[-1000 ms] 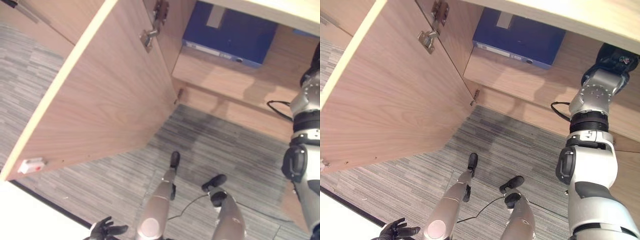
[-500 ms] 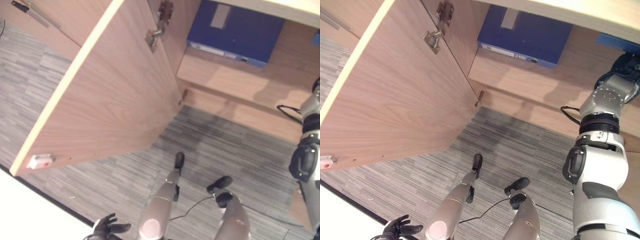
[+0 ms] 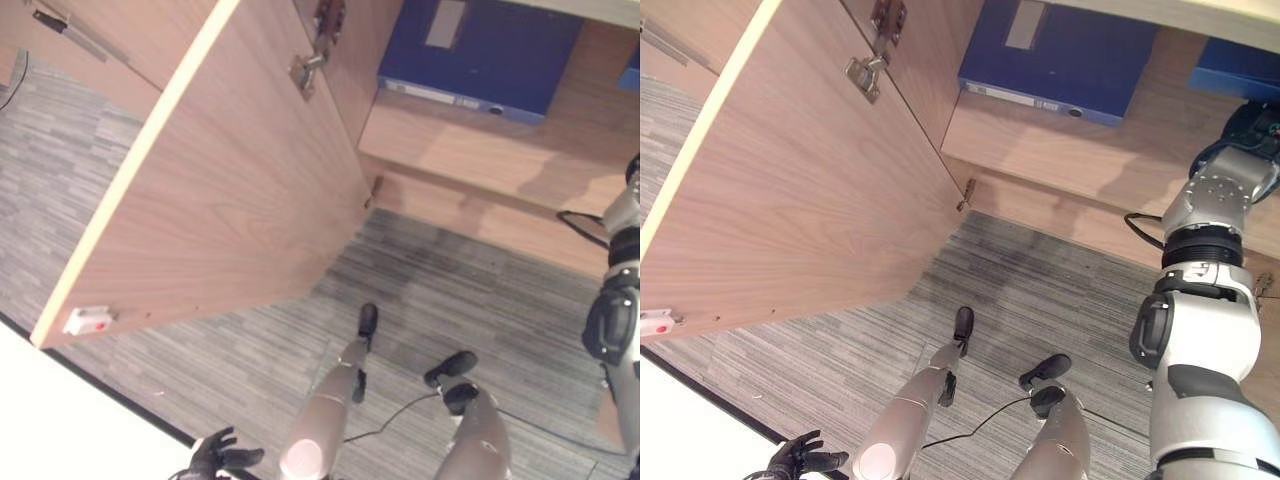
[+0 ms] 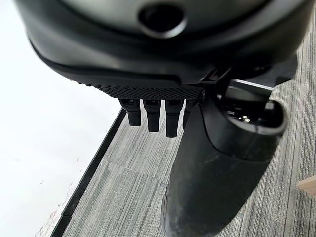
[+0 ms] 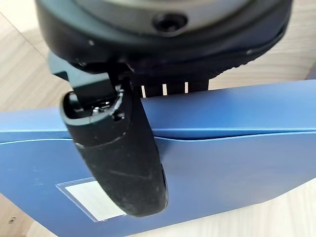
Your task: Put the empty folder in the office cabinet
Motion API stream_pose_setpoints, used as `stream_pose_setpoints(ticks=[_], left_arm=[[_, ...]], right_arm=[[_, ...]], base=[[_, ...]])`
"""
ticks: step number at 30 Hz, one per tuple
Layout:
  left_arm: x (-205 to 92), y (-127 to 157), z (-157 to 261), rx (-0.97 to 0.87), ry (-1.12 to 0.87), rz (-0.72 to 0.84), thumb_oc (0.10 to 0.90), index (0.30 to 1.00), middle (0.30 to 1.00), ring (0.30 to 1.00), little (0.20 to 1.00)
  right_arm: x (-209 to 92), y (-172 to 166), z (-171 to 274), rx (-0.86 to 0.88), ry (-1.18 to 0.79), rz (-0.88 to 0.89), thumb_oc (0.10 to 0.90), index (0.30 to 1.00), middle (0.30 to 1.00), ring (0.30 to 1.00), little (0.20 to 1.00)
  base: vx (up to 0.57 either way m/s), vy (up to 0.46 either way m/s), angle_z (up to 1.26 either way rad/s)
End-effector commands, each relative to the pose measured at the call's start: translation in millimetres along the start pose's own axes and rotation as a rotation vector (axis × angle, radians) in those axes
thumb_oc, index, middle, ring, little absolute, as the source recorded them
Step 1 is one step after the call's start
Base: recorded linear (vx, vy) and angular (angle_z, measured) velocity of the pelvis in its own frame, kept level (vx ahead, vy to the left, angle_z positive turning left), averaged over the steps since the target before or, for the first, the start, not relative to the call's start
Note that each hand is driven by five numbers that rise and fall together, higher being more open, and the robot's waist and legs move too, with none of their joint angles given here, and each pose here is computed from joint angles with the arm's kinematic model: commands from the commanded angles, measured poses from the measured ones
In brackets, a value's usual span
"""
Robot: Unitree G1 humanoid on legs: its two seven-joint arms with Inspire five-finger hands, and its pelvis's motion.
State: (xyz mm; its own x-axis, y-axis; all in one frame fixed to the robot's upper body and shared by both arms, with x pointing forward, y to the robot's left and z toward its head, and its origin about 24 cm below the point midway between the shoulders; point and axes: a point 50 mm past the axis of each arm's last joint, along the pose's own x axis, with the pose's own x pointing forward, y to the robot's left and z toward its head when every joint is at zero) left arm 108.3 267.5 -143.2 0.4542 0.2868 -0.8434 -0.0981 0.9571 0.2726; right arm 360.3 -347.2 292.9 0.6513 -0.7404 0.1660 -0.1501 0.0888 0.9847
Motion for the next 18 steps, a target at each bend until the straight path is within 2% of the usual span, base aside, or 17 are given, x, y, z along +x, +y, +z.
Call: stream_pose_setpoints(ticks=[1, 5, 9, 18], left_arm=[[-16, 51, -47, 0.098, 0.153, 0.133, 0.800, 0.900, 0.900, 0.900, 0.900], [-17, 50, -49, 0.097, 0.161, 0.123, 0.800, 0.900, 0.900, 0.900, 0.900], [-16, 46, -47, 0.100, 0.152, 0.112, 0.800, 0.900, 0.900, 0.900, 0.900], [-17, 40, -50, 0.109, 0.153, 0.092, 0.800, 0.900, 0.900, 0.900, 0.900]], right_arm=[[1, 85, 33, -0.063, -0.085, 0.340, 0.800, 0.900, 0.900, 0.900, 0.900], [3, 83, 30, -0.083, -0.068, 0.323, 0.800, 0.900, 0.900, 0.900, 0.900], [10, 60, 38, -0.074, -0.106, 0.184, 0.800, 0.900, 0.900, 0.900, 0.900], [11, 53, 42, -0.063, -0.126, 0.126, 0.800, 0.900, 0.900, 0.900, 0.900]], base=[[-0.02, -0.001, -0.06], [-0.01, 0.000, -0.02], [0.00, 0.000, 0.00], [0.00, 0.000, 0.00]])
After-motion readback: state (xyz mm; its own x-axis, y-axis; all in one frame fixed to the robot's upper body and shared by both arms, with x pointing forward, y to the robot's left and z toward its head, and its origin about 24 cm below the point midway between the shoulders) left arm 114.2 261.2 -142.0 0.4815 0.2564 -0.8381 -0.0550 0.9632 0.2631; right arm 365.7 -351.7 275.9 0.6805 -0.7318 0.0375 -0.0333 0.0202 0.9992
